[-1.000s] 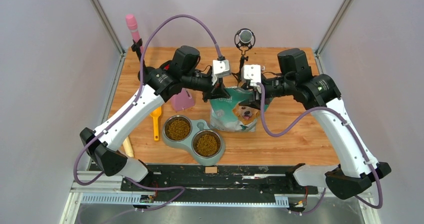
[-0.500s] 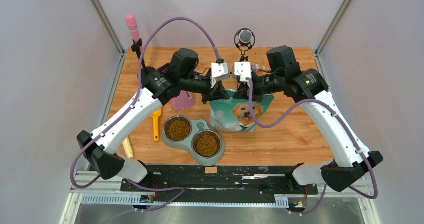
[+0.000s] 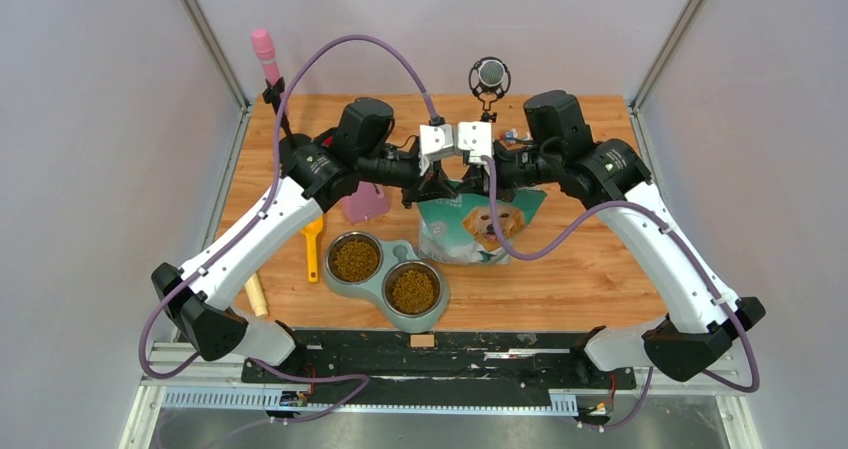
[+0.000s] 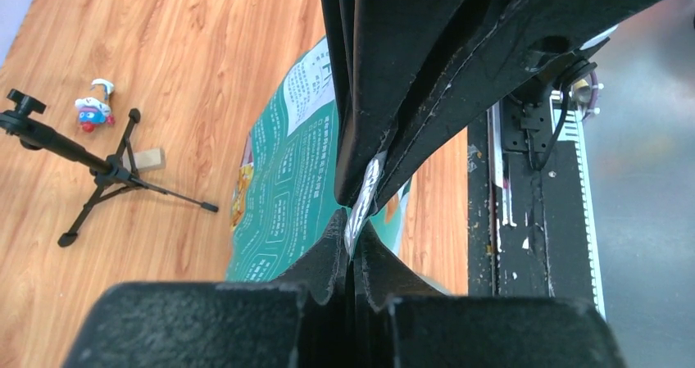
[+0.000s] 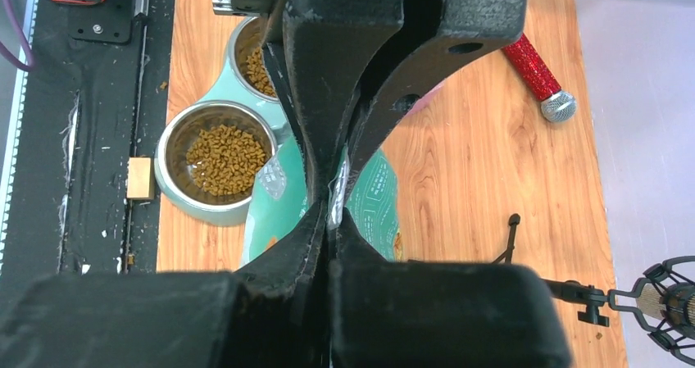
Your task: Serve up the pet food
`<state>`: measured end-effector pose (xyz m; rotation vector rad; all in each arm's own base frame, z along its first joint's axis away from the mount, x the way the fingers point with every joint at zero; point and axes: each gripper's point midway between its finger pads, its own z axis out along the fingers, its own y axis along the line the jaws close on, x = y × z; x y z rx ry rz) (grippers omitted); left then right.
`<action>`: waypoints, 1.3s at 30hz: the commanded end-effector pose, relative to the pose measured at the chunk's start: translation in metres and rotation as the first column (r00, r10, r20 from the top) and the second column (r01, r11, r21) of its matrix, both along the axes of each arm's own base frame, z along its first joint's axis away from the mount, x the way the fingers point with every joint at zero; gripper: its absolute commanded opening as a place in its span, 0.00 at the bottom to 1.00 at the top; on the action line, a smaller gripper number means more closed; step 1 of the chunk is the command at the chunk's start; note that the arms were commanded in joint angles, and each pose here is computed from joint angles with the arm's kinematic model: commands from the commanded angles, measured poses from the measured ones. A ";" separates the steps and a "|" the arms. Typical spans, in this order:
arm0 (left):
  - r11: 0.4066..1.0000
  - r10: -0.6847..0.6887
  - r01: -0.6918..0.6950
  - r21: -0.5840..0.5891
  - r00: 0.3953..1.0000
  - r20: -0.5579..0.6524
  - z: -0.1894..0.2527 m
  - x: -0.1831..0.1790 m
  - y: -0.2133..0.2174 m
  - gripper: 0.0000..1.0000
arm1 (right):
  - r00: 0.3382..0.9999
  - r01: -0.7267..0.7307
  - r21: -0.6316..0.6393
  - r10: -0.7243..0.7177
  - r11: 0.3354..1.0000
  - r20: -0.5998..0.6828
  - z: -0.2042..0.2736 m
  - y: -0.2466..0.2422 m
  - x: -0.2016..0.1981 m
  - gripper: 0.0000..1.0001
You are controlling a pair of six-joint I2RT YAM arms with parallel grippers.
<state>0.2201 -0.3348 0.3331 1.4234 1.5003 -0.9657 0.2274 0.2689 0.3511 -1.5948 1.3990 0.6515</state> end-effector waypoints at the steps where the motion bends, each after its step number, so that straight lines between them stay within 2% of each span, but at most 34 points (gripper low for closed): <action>1: 0.992 0.009 0.012 -0.127 0.986 0.167 0.058 -0.008 0.005 0.00 | 0.999 0.007 0.037 -0.008 0.999 0.037 0.017 0.012 0.005 0.00; 5: 0.993 0.012 0.009 -0.116 0.984 0.178 0.055 -0.010 0.009 0.00 | 0.997 0.059 0.028 -0.060 0.998 0.056 0.020 0.005 0.010 0.00; 7: 0.992 0.003 0.020 -0.126 0.983 0.183 0.057 -0.014 0.010 0.14 | 0.995 0.084 0.019 -0.085 0.996 0.060 0.019 0.003 0.013 0.00; 8: 0.991 -0.008 0.033 -0.133 0.983 0.186 0.059 -0.017 0.011 0.29 | 0.994 0.093 0.014 -0.093 0.996 0.056 0.017 0.002 0.014 0.00; 10: 0.989 -0.022 0.050 -0.138 0.981 0.194 0.061 -0.021 0.012 0.43 | 0.994 0.094 0.009 -0.094 0.996 0.051 0.016 0.001 0.013 0.00; 13: 0.989 -0.036 0.064 -0.130 0.978 0.206 0.061 -0.023 0.013 0.46 | 0.995 0.091 0.006 -0.091 0.996 0.049 0.015 0.000 0.011 0.00; 15: 0.991 -0.040 0.066 -0.115 0.976 0.213 0.058 -0.022 0.014 0.35 | 0.994 0.090 0.010 -0.090 0.996 0.055 0.017 -0.001 0.010 0.00; 16: 0.993 -0.042 0.066 -0.102 0.975 0.216 0.055 -0.021 0.014 0.24 | 0.994 0.088 0.014 -0.088 0.996 0.056 0.018 -0.002 0.009 0.01; 18: 0.996 -0.025 0.043 -0.081 0.976 0.218 0.049 -0.015 0.015 0.19 | 0.995 0.079 0.025 -0.080 0.997 0.058 0.022 -0.001 0.005 0.03; 19: 0.997 -0.019 0.036 -0.071 0.975 0.220 0.046 -0.012 0.014 0.21 | 0.995 0.077 0.029 -0.079 0.997 0.058 0.024 -0.002 0.004 0.04; 23: 1.000 -0.016 0.014 0.009 0.972 0.235 0.032 -0.002 0.018 0.43 | 0.995 0.076 0.037 -0.078 0.996 0.059 0.028 -0.003 0.002 0.04; 26: 0.999 -0.043 0.034 0.040 0.966 0.256 0.028 -0.003 0.020 0.47 | 0.994 0.087 0.030 -0.088 0.996 0.057 0.026 -0.004 0.003 0.03; 28: 0.999 -0.028 0.020 0.035 0.967 0.254 0.029 0.000 0.020 0.27 | 0.994 0.092 0.025 -0.093 0.995 0.055 0.025 -0.004 0.004 0.03; 29: 1.000 -0.006 -0.001 0.025 0.965 0.262 0.032 0.004 0.019 0.09 | 0.994 0.094 0.024 -0.095 0.995 0.055 0.024 -0.004 0.005 0.03; 31: 1.000 0.007 -0.013 0.020 0.964 0.265 0.034 0.005 0.020 0.00 | 0.994 0.097 0.026 -0.099 0.995 0.054 0.026 -0.004 0.005 0.03; 35: 0.999 0.052 -0.048 -0.021 0.956 0.290 0.043 0.008 0.021 0.00 | 0.994 0.097 0.028 -0.099 0.995 0.057 0.027 -0.005 0.004 0.03; 39: 0.999 0.036 -0.026 -0.037 0.955 0.295 0.048 0.002 0.022 0.00 | 0.996 0.077 0.028 -0.078 0.997 0.050 0.024 -0.003 0.002 0.11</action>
